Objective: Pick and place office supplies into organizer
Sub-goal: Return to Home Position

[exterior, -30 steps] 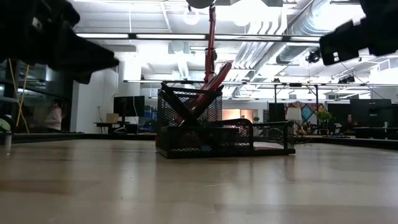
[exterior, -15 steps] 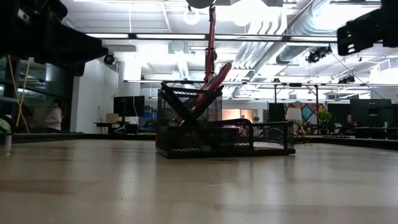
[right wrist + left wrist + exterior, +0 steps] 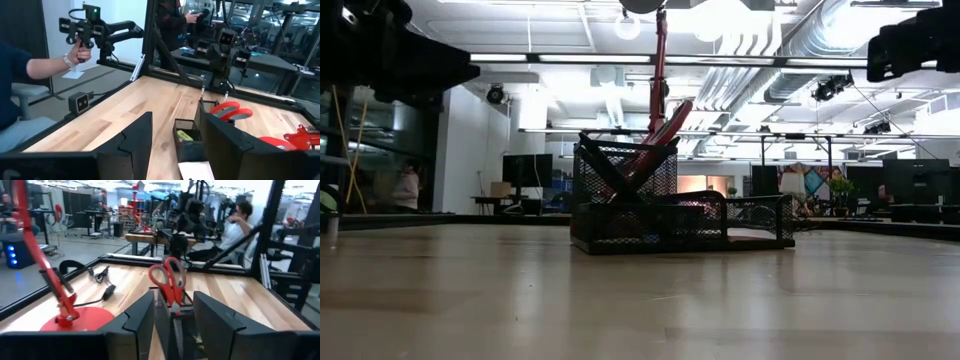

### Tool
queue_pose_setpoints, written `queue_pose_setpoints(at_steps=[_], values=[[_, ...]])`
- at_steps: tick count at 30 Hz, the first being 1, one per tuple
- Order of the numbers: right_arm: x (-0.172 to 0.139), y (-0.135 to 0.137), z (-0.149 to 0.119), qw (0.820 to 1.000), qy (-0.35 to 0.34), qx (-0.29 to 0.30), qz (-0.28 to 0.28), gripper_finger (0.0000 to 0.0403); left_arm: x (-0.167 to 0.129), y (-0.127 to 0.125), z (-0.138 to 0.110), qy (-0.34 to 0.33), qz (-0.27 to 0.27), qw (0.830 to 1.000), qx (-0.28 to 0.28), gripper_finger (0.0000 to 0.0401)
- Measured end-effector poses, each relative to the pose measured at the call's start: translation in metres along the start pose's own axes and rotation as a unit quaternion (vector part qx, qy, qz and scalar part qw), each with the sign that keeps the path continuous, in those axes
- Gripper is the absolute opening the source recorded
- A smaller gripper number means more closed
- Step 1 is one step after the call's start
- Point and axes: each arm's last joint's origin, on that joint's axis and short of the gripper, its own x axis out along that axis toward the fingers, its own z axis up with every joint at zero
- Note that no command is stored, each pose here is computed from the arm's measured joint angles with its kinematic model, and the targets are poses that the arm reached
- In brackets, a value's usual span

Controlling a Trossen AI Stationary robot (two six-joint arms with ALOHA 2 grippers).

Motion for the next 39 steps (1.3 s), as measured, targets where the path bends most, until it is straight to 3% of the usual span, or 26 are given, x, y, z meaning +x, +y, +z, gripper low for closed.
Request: queue_pose_setpoints(at_steps=[8,12,16,22,26,28,33,39], values=[[0.0,-0.001,-0.002,1.0,0.009,-0.01,-0.007,0.0157,-0.013,0.01,0.002,-0.018,0.024,0.999,-0.02,0.0127],[-0.002,-0.005,0.002,0.999,0.022,-0.004,-0.041,0.0156,-0.013,0.011,0.002,-0.015,0.036,0.999,0.005,0.0127],[-0.006,-0.007,0.012,0.999,0.001,-0.021,-0.029,0.0158,-0.013,0.011,0.002,-0.015,0.04,0.999,0.0,0.0127],[-0.006,-0.012,0.009,0.997,0.019,-0.017,-0.067,0.0154,-0.013,0.011,0.002,-0.013,0.049,0.999,-0.006,0.0127],[-0.005,-0.012,0.009,0.999,0.002,-0.015,-0.04,0.0154,-0.013,0.011,0.001,-0.012,0.049,0.999,-0.007,0.0127],[-0.002,-0.013,0.004,0.998,-0.013,-0.009,-0.058,0.0154,-0.013,0.011,0.001,-0.011,0.05,0.999,-0.004,0.0127],[0.003,-0.019,-0.017,0.985,0.02,0.025,-0.167,0.0158,-0.013,0.011,0.001,-0.012,0.051,0.999,-0.002,0.0127],[0.005,-0.019,-0.024,0.985,0.034,0.012,-0.167,0.0156,-0.013,0.011,0.001,-0.012,0.051,0.999,-0.002,0.0127]])
